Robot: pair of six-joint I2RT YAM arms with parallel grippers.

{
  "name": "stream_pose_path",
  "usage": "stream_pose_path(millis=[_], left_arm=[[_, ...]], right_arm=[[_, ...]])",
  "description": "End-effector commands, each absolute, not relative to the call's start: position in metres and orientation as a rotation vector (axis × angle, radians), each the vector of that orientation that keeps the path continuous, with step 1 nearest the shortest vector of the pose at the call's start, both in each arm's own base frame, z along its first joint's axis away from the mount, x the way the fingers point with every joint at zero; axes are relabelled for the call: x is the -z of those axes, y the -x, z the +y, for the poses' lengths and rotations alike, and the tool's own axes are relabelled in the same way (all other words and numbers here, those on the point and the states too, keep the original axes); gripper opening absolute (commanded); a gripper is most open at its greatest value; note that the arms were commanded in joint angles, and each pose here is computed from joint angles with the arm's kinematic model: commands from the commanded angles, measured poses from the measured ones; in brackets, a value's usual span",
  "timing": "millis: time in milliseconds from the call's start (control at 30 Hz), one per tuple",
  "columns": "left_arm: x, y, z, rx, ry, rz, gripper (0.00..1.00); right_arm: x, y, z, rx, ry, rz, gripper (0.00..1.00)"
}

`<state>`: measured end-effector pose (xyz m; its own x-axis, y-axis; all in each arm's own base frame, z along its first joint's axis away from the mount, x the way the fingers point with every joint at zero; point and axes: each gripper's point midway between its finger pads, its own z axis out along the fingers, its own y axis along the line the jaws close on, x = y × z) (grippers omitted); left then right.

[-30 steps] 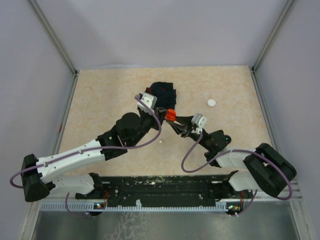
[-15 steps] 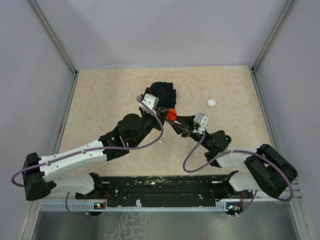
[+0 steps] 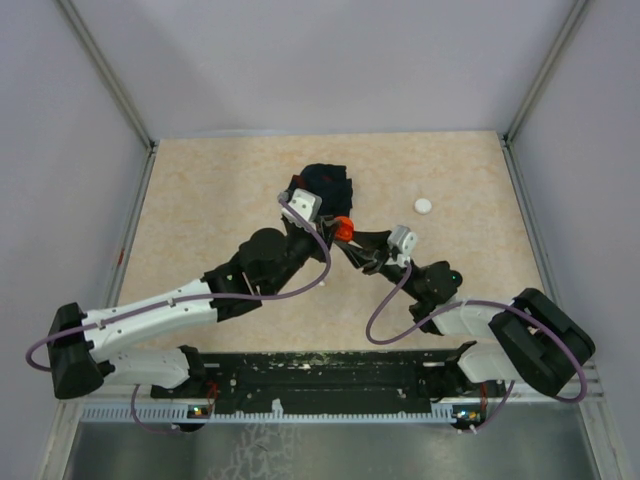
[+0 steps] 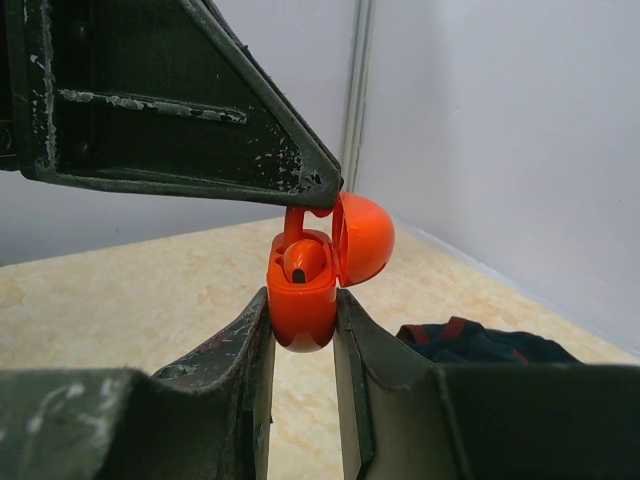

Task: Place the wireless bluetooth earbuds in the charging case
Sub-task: Place the earbud in the charging case.

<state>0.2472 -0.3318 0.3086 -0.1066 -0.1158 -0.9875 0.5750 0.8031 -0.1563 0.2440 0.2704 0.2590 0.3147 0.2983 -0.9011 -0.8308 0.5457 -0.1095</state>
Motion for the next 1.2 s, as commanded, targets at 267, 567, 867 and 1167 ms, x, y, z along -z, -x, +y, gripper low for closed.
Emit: stream_pose_path(millis=[267,567,867,1167], left_arm=[[-0.303,-0.239,-0.345,0.638,-0.423,1.58,0.21],[-0.303,-0.237,-0.347,0.657,-0.421,1.577,0.37],[-0.314,-0.236,-0.342,0.678,-0.389,1.559,0.46],[-0.329,-0.24,-0.326,0.674,-0.42,1.572,0.58]], right_arm=[[-0.304,-0.24,0.264,-0.813,0.581,0.841,0.0],[-0.303,-0.24,0.264,-0.815,0.585,0.844,0.0],[-0.299,-0.24,0.265,-0.816,0.589,0.856,0.0],[-0.285,-0.238,0.267,-0.831,0.613,0.893,0.0]])
